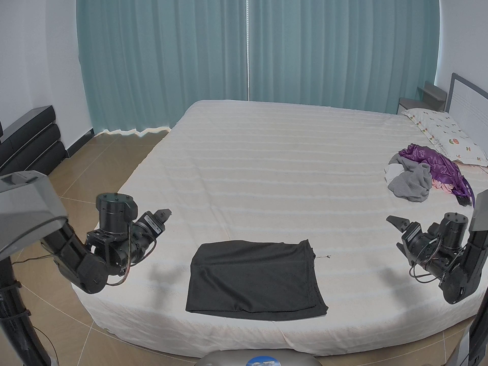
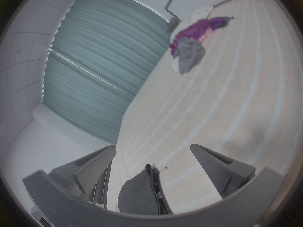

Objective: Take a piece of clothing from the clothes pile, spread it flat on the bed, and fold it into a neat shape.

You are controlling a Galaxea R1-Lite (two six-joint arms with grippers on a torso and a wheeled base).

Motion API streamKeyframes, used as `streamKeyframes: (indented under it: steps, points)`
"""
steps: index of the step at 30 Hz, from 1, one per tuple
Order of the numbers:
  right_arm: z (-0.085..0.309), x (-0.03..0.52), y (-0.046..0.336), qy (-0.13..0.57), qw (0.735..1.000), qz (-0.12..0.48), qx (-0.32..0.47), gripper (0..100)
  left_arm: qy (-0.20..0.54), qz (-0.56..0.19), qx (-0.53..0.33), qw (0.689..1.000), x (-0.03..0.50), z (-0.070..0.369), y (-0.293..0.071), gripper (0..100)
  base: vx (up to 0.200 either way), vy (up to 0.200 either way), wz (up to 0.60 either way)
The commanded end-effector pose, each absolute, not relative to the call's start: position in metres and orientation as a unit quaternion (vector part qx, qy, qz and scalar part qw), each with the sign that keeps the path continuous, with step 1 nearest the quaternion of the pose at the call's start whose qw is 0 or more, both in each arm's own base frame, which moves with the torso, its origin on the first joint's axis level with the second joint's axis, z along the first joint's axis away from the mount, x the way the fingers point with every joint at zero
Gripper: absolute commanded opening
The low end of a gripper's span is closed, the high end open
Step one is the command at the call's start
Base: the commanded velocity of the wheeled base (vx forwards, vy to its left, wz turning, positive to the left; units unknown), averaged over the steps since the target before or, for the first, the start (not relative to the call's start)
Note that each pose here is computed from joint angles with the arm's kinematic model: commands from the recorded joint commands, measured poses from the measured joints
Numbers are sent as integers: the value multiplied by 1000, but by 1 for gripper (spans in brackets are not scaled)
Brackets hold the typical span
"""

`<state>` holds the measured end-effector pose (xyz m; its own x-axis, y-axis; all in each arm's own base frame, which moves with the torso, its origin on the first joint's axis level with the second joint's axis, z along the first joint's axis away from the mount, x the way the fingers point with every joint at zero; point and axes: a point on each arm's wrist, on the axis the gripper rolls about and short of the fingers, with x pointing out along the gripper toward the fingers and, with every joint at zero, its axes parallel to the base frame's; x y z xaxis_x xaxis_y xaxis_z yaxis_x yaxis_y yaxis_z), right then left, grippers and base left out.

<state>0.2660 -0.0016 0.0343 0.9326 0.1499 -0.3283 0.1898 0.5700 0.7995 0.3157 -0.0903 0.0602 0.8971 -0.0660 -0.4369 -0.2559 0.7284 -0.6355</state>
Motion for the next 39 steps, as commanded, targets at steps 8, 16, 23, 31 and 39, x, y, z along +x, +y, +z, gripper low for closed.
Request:
streamKeyframes:
  steps: [8,16,23,31,39]
  points:
    - [159,177,-5,-71,949,72,298,100,-25,31,-275,961,224,192,-48,100,0,0,0]
    - [180,130,0,-156,970,96,159,100,-96,22,-197,975,172,220,-38,100,0,0,0]
    - [173,75,4,-128,979,144,70,100,-145,60,-114,981,110,221,-30,100,0,0,0]
    - [133,10,6,-57,988,137,42,100,-184,106,-45,976,58,207,-9,100,0,0,0]
    - [87,-27,6,-21,991,133,23,100,-213,174,-35,961,-2,191,12,100,0,0,0]
